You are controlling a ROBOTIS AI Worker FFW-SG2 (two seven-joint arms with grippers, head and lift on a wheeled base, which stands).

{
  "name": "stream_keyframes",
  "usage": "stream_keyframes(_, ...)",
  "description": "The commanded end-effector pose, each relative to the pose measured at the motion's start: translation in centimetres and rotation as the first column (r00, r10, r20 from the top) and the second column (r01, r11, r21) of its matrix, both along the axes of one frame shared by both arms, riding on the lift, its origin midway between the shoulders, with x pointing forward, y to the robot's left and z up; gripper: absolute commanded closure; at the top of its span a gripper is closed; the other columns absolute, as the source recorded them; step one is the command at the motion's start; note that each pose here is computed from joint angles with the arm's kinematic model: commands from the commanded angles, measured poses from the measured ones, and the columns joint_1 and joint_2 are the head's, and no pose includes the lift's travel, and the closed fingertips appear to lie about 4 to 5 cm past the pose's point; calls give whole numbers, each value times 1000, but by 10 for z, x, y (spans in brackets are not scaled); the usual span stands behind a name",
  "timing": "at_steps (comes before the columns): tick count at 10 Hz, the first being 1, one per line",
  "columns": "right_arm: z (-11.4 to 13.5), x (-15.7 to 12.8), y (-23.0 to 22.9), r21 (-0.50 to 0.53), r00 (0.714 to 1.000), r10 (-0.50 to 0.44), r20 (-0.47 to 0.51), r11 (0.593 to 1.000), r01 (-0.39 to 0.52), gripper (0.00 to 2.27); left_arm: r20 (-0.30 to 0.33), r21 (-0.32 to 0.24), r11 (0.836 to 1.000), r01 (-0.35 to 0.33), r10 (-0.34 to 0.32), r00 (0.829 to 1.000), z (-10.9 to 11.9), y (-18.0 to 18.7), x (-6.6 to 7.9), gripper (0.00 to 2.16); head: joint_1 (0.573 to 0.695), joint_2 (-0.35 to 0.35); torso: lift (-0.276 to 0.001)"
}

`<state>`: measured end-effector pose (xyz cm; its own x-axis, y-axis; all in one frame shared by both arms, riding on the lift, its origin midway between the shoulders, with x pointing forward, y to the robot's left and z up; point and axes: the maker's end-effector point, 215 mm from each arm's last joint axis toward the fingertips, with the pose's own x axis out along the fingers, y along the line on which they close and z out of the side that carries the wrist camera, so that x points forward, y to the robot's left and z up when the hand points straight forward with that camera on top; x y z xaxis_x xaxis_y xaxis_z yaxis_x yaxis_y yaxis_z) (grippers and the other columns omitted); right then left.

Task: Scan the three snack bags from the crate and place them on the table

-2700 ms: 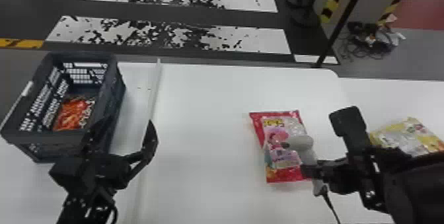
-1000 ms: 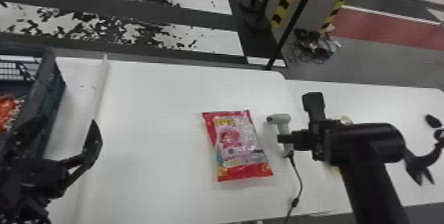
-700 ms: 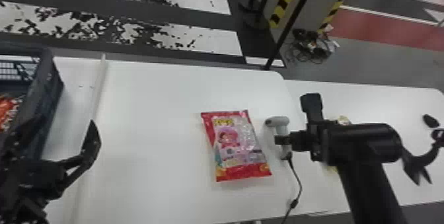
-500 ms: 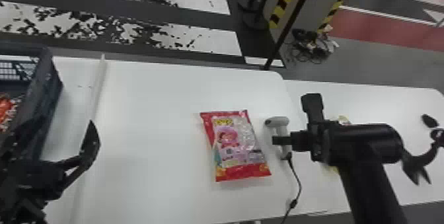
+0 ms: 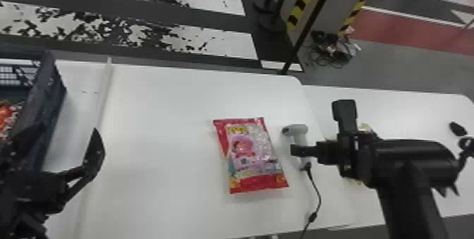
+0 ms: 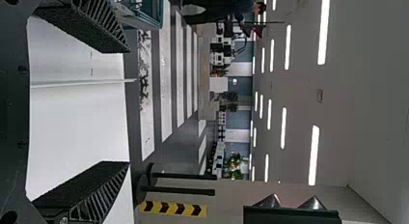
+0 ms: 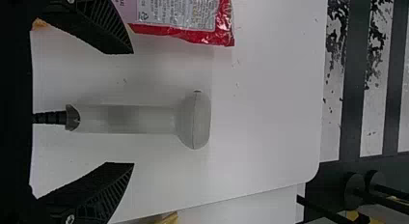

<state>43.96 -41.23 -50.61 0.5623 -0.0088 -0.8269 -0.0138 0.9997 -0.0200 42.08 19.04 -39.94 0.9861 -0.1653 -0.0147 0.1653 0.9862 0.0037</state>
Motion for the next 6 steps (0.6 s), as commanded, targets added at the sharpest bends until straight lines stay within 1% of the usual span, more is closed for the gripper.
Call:
stream_keyframes(1, 13, -18, 14, 50, 1000, 5, 2, 999, -5, 63, 0, 0, 1000, 0, 0, 1000, 0, 0, 0, 39, 695, -285, -62)
stream_keyframes(3, 24, -44, 45, 200, 999, 31, -33, 979, -24, 66, -3, 0, 1000, 0, 0, 1000, -2, 0, 0, 39, 695, -266, -62)
stream_keyframes(5, 25, -56, 66, 287, 997, 58, -57, 957, -39, 70, -3, 0, 1000, 0, 0, 1000, -2, 0, 0, 39, 695, -235, -62)
stream_keyframes(6, 21, -61, 74, 327, 995, 70, -68, 944, -45, 70, -4, 1, 1000, 0, 0, 1000, -2, 0, -1, 39, 695, -228, -62)
